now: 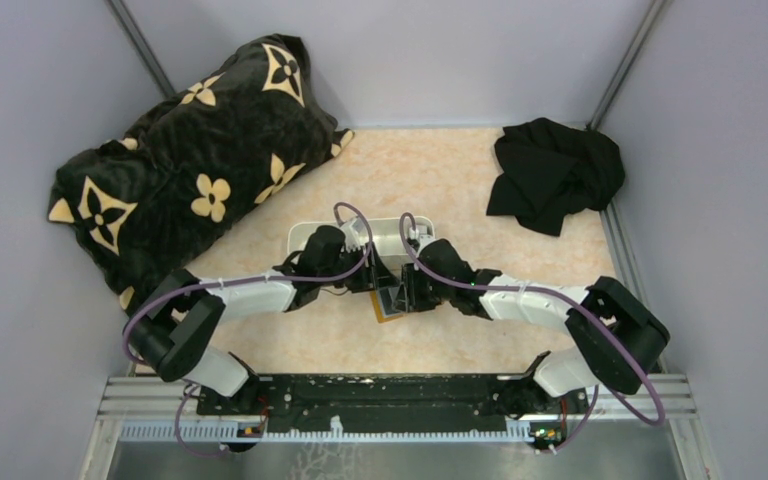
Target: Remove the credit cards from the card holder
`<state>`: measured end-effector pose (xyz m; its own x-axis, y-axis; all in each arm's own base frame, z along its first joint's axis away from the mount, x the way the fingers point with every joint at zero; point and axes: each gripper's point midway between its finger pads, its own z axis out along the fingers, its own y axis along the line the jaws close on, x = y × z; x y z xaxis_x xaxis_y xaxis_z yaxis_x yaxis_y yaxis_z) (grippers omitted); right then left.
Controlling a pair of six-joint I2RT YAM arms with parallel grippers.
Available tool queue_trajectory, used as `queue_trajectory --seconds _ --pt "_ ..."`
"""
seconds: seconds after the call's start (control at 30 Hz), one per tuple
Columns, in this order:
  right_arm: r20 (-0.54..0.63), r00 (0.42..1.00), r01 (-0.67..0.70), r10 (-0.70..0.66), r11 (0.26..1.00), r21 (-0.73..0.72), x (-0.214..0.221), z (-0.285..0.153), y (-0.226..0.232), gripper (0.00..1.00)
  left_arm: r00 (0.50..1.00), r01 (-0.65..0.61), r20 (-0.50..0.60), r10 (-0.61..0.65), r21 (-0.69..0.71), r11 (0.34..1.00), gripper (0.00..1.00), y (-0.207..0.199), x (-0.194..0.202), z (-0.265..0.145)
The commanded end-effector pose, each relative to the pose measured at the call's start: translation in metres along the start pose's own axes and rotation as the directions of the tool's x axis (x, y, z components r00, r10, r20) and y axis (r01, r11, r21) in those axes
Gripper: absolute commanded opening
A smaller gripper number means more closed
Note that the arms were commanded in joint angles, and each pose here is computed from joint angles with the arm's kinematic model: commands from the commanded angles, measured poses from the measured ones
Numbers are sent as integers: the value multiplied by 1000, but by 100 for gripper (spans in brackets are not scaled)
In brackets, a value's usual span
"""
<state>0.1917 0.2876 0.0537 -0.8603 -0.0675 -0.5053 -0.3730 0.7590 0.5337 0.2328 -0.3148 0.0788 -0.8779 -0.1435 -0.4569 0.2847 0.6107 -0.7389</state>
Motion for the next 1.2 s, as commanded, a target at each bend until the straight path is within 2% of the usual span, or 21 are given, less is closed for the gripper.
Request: queue_trajectory --seconds 0.0,0.63,0.87,1.17 --pt "55 998 9 -8 1000 -25 -14 -5 8 30 999 -27 21 26 52 998 57 -19 -11 3" --pt "105 994 -14 11 1000 23 -26 -25 -8 29 999 -35 -14 37 114 993 57 -38 -9 29" --pt "134 991 -10 5 999 39 -31 -41 -13 29 998 -52 -31 57 148 988 57 -56 -7 46" --pt "172 985 14 -30 996 92 -29 -77 -19 35 995 -55 -72 69 178 983 59 -70 5 73"
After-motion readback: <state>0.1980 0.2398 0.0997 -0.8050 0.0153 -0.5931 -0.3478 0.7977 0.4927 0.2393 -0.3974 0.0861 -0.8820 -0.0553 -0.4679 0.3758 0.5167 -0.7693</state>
